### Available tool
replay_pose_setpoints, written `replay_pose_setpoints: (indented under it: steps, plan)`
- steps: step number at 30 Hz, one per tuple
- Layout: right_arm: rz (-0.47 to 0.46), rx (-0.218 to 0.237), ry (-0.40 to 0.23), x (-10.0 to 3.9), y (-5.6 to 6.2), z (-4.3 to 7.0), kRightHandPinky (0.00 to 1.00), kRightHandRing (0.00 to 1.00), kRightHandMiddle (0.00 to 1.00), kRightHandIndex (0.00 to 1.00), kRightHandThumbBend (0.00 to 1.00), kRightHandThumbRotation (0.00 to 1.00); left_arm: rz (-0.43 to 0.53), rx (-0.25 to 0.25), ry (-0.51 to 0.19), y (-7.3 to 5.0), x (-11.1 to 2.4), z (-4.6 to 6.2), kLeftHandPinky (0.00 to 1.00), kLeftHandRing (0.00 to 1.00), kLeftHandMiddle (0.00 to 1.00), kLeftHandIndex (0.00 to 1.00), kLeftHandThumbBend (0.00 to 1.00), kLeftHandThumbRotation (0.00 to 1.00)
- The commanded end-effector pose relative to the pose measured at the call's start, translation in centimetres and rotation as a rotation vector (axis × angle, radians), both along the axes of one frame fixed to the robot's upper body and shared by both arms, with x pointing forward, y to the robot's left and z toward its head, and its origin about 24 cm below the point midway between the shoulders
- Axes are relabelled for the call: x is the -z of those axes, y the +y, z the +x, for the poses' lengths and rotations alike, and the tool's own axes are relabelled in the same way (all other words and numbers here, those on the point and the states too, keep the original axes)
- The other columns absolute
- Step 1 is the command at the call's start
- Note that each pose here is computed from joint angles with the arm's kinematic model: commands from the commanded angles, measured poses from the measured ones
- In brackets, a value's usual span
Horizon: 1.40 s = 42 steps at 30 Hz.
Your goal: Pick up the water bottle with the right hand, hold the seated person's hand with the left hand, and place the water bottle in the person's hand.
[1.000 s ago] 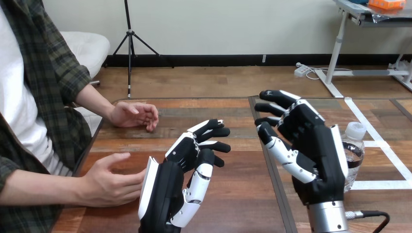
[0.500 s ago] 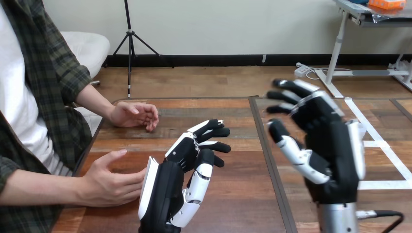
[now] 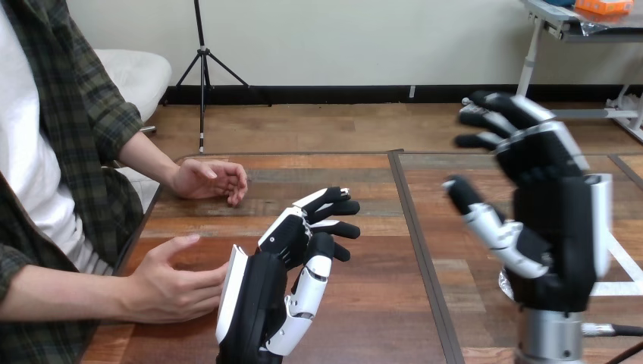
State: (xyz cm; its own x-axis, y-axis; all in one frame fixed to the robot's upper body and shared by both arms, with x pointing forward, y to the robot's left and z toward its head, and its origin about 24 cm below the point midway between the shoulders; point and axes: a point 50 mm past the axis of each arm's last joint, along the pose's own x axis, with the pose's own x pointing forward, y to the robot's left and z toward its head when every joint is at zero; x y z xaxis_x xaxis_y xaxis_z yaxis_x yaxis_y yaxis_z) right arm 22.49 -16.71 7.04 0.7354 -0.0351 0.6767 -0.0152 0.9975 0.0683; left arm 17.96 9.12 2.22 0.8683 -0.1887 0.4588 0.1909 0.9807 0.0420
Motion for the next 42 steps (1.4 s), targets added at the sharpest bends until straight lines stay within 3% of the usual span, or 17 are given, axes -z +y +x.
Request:
replay_pose_setpoints:
  steps: [1, 23, 42]
  plan:
    - [-0.002, 0.042, -0.153, -2.8, -0.8, 0.8, 0.59, 0.70, 0.75, 0.71, 0.72, 0.21, -0.008, 0.013, -0.055, -0.5, -0.8, 0.5, 0.51, 0.64, 0.72, 0.76, 0.17, 0.76]
    - [0.017, 0.215, -0.142, -2.8, -3.3, 1.2, 0.65, 0.74, 0.76, 0.73, 0.76, 0.25, -0.022, 0.027, -0.045, -0.7, -0.7, 0.6, 0.51, 0.64, 0.73, 0.76, 0.16, 0.77]
    - [-0.066, 0.389, -0.021, -1.6, -5.4, 1.8, 0.70, 0.79, 0.78, 0.74, 0.81, 0.34, -0.022, 0.028, -0.041, -0.7, -0.7, 0.6, 0.51, 0.63, 0.72, 0.75, 0.17, 0.76]
